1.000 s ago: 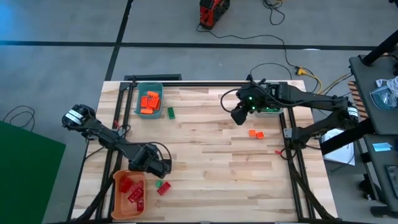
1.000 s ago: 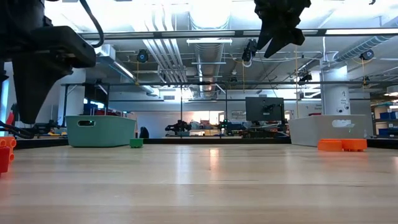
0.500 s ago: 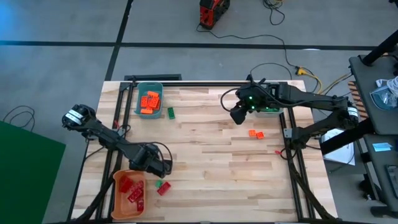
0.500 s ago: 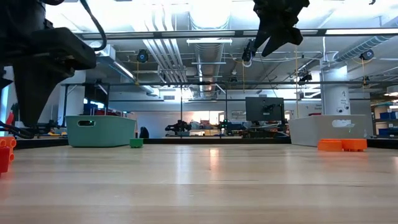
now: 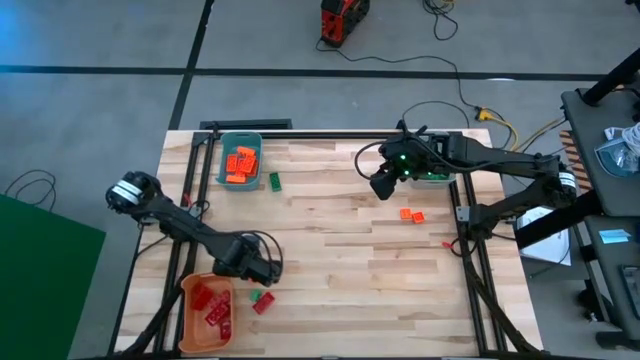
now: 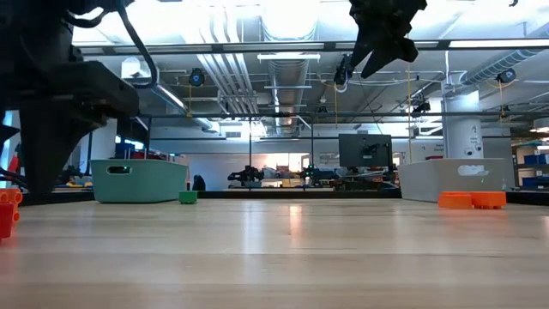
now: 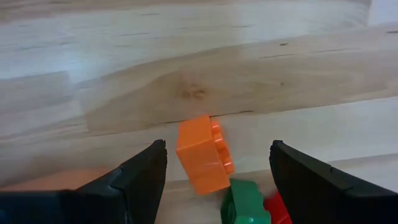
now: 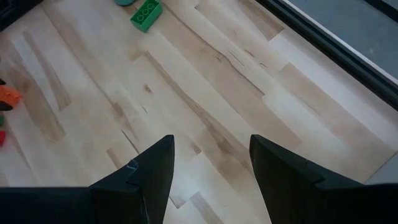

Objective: Sort blocks
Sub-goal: Put the middle left orange game piece into the blue bin

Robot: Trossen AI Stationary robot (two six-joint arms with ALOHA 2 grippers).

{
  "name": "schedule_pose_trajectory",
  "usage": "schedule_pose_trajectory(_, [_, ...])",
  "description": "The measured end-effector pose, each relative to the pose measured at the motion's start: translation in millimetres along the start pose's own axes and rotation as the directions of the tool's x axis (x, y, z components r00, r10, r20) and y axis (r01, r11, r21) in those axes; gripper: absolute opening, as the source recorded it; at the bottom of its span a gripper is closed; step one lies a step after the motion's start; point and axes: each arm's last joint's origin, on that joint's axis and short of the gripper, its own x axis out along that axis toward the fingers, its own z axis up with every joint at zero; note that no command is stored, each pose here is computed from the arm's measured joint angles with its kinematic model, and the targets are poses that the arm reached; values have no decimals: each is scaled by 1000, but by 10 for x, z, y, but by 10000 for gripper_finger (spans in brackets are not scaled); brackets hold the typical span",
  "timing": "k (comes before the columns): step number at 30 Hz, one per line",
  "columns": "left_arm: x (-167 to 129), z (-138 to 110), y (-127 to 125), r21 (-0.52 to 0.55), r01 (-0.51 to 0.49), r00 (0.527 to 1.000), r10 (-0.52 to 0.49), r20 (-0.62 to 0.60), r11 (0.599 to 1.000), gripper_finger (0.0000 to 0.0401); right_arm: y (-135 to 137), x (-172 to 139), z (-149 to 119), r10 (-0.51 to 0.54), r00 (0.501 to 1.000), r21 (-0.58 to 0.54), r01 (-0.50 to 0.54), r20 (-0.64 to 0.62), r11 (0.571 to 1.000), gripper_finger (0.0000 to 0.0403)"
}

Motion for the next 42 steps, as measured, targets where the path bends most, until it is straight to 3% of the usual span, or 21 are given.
schedule_pose_trajectory(10, [90,-9,-47,38,-6,1000,6,-1,999,254,0,0,0,0,1000,2,0,0,1000,201])
schedule_pose_trajectory(24, [152,-29,-105,58,6,1000,-6,-2,998,171,0,1,0,0,1000,6,0,-1,1000,201])
schedule_pose_trajectory(38, [183,0,-117,135,3,998,-12,63,991,168,0,1,0,0,1000,6,0,-1,1000,201])
schedule_pose_trajectory(42, [244,-8,-128,177,-17,1000,12,27,984,168,-1,1,0,-1,1000,11,1,-1,1000,201])
